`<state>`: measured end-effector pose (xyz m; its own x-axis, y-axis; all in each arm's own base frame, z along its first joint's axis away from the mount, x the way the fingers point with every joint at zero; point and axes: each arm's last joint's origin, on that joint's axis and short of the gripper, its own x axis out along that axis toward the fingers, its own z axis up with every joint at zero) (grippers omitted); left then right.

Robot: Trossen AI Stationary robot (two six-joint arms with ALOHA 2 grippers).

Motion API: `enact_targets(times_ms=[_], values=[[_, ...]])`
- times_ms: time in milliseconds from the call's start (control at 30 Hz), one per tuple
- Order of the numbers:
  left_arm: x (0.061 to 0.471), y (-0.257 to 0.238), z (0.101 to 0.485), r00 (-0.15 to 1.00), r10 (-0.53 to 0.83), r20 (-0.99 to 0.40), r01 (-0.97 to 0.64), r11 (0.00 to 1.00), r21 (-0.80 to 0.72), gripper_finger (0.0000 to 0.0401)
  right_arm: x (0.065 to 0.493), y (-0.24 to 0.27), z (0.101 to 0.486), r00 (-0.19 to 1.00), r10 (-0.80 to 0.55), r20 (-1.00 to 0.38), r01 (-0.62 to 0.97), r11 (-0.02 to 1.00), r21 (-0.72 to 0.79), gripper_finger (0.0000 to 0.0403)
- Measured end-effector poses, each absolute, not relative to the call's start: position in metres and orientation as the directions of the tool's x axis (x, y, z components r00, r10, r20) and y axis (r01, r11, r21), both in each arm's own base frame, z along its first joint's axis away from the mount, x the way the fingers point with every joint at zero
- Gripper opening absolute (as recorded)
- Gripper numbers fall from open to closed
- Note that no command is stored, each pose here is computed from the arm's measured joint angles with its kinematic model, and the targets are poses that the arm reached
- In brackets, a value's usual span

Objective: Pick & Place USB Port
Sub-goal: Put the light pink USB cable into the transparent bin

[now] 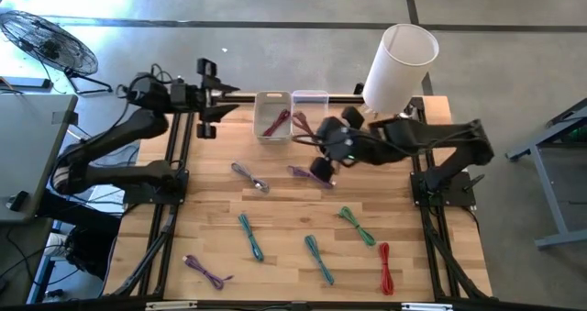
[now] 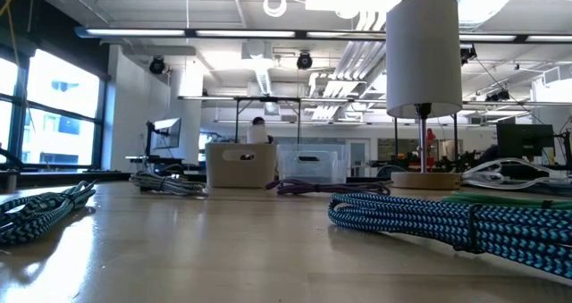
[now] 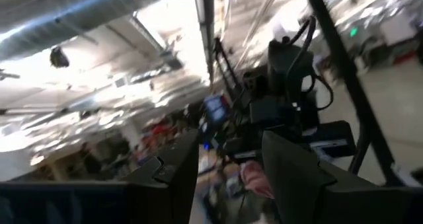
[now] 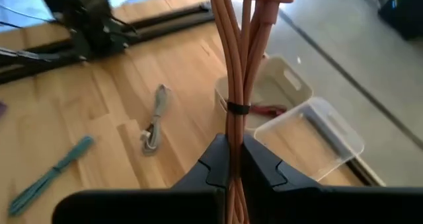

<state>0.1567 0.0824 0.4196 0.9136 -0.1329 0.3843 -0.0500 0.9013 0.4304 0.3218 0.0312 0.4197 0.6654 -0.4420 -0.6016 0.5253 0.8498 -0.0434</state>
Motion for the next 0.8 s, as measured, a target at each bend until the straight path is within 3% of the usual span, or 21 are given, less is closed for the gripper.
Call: enact_targets(times_ms=[333,633,800], values=[[0.105,0.062,0.418,0.959,-0.015,0.284,-0.129,0.867,0.481,0.0162,0.357,-0.018,0.396,0.650,-0.376,-0.660,0.568,0.818,0.094,0.0009],[0.084,0.052,0.410,0.976,0.056,0.208,-0.154,0.860,0.487,0.0162,0.366,-0.055,0.388,0.652,-0.406,-0.640,0.649,0.736,0.195,0.0009],[0.082,0.050,0.406,0.983,0.056,0.175,-0.134,0.867,0.481,0.0162,0.378,-0.067,0.366,0.676,-0.400,-0.618,0.655,0.710,0.257,0.0009]])
